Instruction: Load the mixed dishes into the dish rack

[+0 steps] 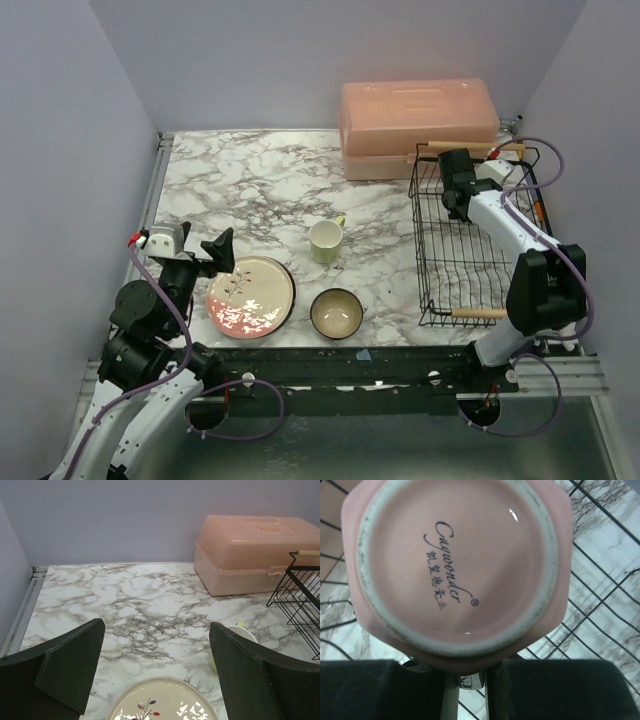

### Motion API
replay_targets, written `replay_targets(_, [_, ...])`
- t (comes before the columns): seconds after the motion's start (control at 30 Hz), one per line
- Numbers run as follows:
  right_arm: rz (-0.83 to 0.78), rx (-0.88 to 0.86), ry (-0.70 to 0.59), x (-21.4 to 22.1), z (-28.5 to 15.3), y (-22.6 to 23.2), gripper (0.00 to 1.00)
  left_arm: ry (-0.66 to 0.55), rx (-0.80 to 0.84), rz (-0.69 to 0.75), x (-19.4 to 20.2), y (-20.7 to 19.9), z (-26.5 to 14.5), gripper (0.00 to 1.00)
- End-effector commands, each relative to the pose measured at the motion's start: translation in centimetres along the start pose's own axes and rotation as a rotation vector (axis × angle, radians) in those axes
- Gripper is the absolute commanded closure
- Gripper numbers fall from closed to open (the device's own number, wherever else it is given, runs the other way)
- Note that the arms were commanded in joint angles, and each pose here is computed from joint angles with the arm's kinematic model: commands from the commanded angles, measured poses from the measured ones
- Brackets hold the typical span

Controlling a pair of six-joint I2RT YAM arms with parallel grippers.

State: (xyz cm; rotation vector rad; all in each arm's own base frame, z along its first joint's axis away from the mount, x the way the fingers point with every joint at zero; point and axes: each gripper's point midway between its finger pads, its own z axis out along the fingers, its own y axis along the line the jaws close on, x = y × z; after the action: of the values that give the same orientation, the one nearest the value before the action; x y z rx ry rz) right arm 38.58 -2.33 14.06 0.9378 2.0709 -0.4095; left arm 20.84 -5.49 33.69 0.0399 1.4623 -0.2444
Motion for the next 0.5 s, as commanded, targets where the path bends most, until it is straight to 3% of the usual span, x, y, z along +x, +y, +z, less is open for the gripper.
replay_targets(0.0, [0.142, 0.101, -0.061, -2.4, 1.1, -0.1, 0.99, -0.011, -0.025, 0.03, 0.0, 0.6, 0.1, 0.07])
replay_targets(0.23, [0.191, 0.211, -0.085, -2.0, 4.4, -1.6, 0.99, 0.002, -0.003, 0.033, 0.3, 0.1, 0.3, 0.07])
replay_targets(0.47, [0.216, 0.209, -0.092, -2.1, 7.4, -2.0, 0.99, 0.011, -0.005, 0.037, 0.5, 0.1, 0.5, 0.07])
